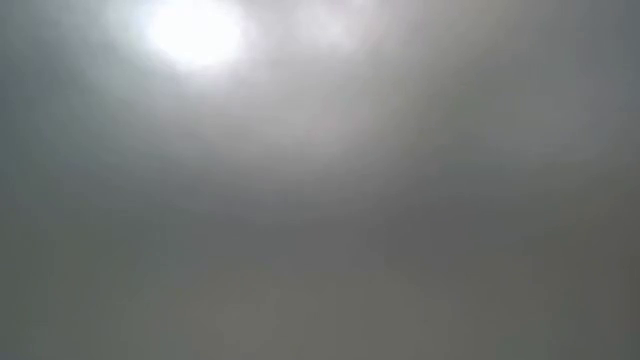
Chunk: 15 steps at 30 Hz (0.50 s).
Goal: Sort silverware by color (type)
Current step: Put the blue fork into the yellow bin
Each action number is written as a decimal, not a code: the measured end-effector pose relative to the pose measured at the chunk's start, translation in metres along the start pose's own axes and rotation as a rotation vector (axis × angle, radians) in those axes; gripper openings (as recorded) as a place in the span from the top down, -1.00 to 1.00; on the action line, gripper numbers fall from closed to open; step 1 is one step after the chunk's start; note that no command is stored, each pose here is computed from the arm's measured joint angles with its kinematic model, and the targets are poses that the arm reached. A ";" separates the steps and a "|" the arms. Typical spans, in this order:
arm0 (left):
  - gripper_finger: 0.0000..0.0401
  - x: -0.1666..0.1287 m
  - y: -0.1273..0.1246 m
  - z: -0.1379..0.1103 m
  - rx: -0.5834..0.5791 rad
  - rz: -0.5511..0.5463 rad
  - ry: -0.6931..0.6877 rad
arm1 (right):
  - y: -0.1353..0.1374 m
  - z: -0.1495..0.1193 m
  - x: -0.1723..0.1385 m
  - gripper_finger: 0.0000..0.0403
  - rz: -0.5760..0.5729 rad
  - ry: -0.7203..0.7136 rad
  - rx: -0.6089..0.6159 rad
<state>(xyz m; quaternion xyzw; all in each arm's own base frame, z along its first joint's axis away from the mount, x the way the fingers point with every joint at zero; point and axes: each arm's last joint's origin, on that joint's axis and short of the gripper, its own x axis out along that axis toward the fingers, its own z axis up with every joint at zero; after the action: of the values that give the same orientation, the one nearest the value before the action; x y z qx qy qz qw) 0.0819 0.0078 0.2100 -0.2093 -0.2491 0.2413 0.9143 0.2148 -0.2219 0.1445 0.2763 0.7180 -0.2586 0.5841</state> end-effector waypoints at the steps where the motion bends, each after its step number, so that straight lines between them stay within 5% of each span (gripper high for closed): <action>1: 0.69 0.000 0.000 0.000 0.000 0.000 0.000 | 0.000 0.000 0.000 0.53 0.000 0.001 -0.002; 15: 0.69 0.000 0.000 0.000 0.000 0.000 0.000 | 0.001 0.001 0.002 0.85 0.059 0.000 -0.030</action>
<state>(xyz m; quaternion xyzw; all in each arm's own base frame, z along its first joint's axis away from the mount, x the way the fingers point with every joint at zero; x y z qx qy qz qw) 0.0819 0.0078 0.2099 -0.2092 -0.2489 0.2414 0.9143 0.2159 -0.2219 0.1428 0.2887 0.7133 -0.2305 0.5956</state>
